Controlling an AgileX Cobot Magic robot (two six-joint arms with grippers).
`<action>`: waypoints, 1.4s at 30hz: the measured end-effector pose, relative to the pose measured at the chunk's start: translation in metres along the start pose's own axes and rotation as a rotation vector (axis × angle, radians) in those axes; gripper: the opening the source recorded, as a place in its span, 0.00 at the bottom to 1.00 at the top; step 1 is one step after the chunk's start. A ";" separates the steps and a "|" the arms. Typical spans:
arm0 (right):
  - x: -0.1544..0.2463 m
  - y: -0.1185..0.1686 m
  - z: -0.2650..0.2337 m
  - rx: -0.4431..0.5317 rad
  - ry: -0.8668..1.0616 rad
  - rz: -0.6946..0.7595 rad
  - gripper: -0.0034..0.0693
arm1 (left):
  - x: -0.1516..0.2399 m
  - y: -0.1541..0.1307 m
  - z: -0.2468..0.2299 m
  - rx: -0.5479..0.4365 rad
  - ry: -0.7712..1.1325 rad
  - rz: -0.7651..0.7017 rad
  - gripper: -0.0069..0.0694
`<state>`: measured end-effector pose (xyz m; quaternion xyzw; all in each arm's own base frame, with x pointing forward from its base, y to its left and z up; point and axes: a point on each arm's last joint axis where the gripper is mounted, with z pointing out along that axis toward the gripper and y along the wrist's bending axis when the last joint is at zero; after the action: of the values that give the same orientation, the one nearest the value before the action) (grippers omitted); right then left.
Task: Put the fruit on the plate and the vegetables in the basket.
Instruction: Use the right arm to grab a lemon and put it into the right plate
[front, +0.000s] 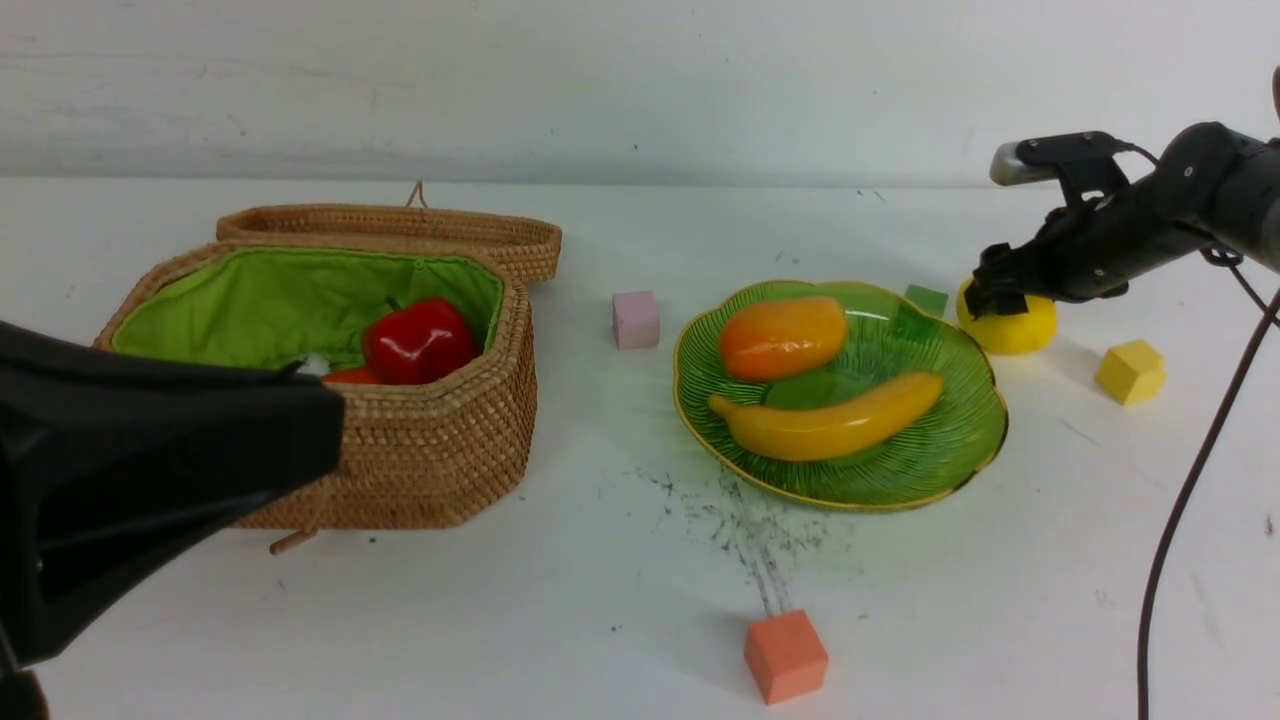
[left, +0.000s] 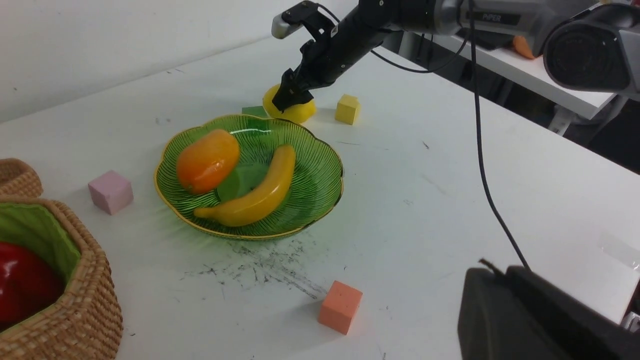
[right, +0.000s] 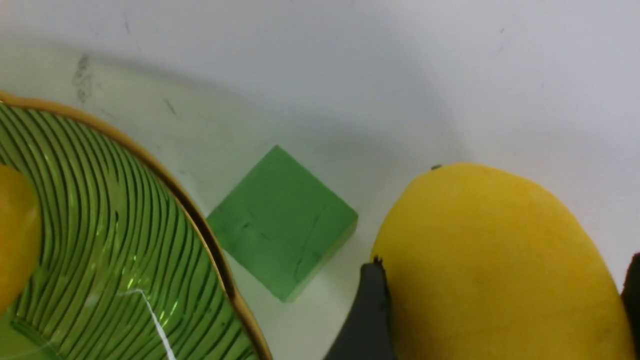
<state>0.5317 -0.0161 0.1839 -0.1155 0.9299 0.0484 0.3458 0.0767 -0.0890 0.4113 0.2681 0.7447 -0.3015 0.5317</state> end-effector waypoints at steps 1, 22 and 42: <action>0.000 0.000 0.000 -0.002 0.003 0.000 0.87 | 0.000 0.000 0.000 0.000 0.000 0.000 0.12; 0.011 -0.001 -0.003 0.013 0.123 0.047 0.90 | 0.001 0.000 0.000 -0.002 0.015 -0.001 0.12; -0.041 0.052 -0.135 -0.128 0.097 0.110 0.85 | 0.002 0.000 0.000 -0.002 0.018 0.000 0.13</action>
<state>0.4635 0.0191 0.3131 -0.0885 0.9454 0.1211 0.2892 0.0764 -0.0887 0.4097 0.2703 0.7499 -0.2980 0.5252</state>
